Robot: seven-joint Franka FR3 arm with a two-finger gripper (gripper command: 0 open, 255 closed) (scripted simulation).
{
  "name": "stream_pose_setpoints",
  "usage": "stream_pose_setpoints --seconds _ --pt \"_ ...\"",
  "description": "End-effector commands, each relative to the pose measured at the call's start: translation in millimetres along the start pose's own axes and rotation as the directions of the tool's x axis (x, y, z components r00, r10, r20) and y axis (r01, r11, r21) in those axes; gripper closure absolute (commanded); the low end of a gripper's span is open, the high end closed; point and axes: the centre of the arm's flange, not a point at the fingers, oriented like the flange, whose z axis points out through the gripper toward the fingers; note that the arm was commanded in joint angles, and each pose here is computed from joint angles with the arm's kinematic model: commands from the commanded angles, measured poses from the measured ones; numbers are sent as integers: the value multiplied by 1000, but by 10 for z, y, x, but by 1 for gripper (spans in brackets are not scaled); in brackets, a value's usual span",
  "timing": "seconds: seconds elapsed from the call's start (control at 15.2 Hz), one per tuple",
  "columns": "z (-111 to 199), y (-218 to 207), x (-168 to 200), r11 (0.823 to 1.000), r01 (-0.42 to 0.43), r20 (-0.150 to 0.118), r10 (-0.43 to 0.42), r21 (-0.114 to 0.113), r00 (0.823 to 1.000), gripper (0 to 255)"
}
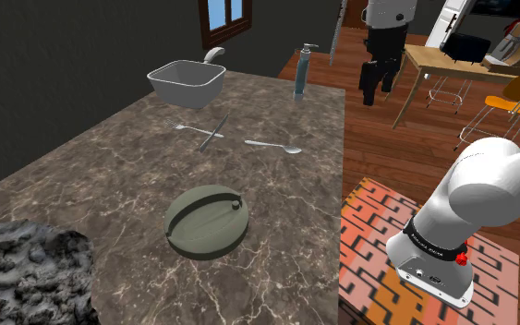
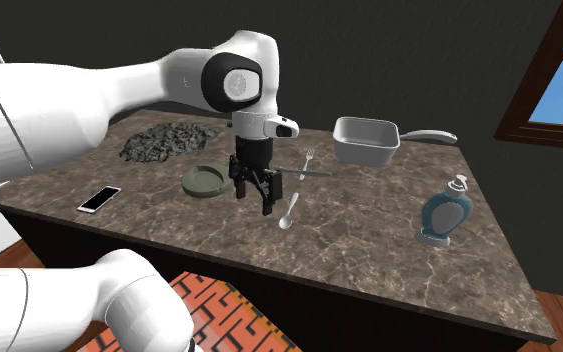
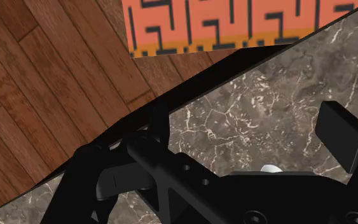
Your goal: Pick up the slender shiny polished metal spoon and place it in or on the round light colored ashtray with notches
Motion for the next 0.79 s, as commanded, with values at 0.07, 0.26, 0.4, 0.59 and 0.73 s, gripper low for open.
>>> stream_pose_setpoints --seconds 0.07,0.26,0.4,0.59,0.73 --pt "53 -6 118 1000 22 -1 -22 7 1000 0" --pt "210 -41 471 996 86 -6 -86 26 996 0" --pt "314 -78 706 991 129 -10 -129 39 992 0" --pt "468 -156 1054 979 193 -17 -192 57 981 0" --pt "568 -222 1283 969 235 -22 -234 69 972 0"
